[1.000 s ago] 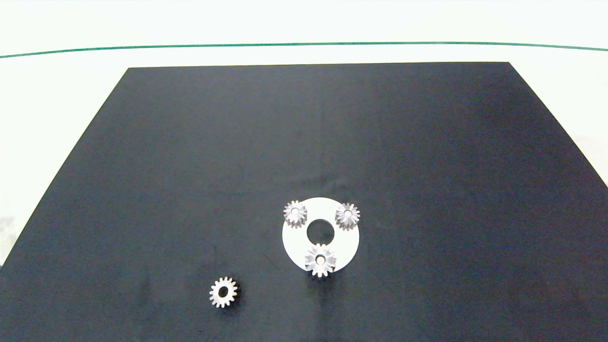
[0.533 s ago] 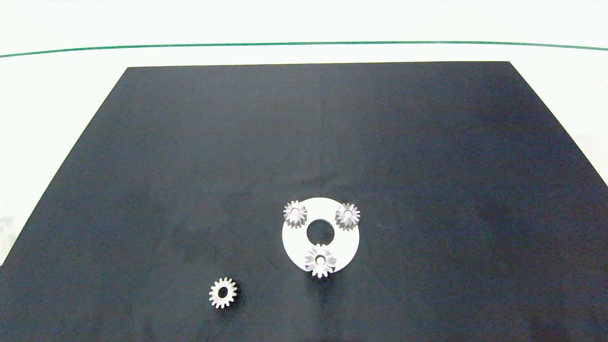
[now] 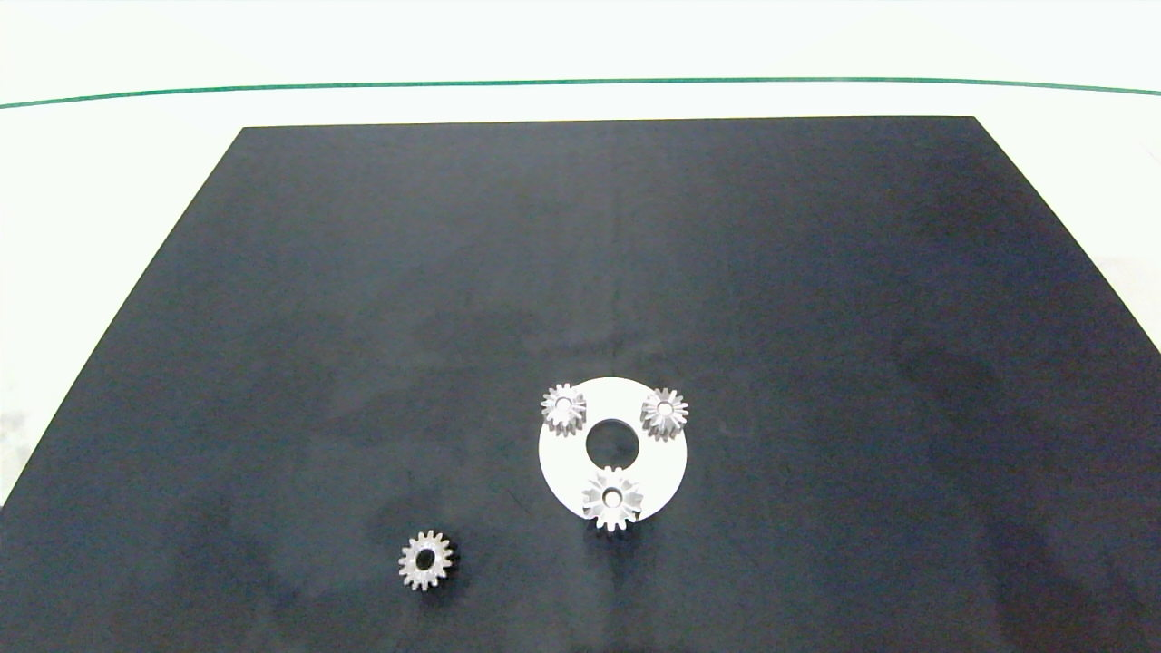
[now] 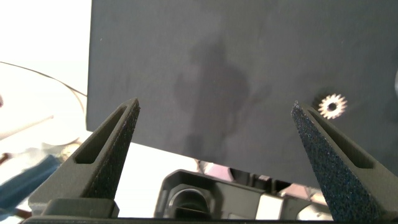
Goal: Remove an incorrectly installed larger gear and replace it with the correct smaller gear
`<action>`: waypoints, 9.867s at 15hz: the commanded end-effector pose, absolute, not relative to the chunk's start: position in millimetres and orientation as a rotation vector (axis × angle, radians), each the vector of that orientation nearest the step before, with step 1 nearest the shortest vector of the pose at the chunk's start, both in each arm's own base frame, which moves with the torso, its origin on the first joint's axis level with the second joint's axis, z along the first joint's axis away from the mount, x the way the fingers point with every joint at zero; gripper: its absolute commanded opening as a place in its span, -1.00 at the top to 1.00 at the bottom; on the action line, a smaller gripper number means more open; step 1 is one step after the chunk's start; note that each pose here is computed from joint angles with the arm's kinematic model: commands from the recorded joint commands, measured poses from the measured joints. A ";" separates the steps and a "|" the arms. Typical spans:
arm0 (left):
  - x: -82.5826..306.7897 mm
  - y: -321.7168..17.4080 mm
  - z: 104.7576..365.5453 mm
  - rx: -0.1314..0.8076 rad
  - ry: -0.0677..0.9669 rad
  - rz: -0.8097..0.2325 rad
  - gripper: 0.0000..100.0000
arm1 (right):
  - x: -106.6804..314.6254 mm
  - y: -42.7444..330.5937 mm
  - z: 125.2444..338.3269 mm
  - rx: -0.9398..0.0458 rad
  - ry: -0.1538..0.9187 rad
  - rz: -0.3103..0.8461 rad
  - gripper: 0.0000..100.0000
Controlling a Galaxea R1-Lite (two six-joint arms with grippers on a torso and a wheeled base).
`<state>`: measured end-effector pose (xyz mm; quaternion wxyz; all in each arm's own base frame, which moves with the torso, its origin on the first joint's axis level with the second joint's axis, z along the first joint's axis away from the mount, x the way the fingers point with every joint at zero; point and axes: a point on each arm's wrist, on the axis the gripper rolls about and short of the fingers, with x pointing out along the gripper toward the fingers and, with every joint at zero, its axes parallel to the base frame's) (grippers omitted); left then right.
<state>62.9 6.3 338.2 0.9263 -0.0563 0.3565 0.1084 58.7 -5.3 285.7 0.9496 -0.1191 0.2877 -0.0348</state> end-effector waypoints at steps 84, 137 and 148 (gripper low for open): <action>54.1 3.0 346.7 -0.132 0.684 0.183 -1.00 | 229.5 331.8 185.4 -0.687 0.935 0.464 -0.71; 54.4 2.9 345.1 -0.126 0.691 0.179 -1.00 | 166.1 222.6 228.4 -0.635 0.846 0.425 1.00; 55.1 2.7 344.7 -0.127 0.694 0.177 -1.00 | 160.7 185.4 171.2 -0.563 0.904 0.426 1.00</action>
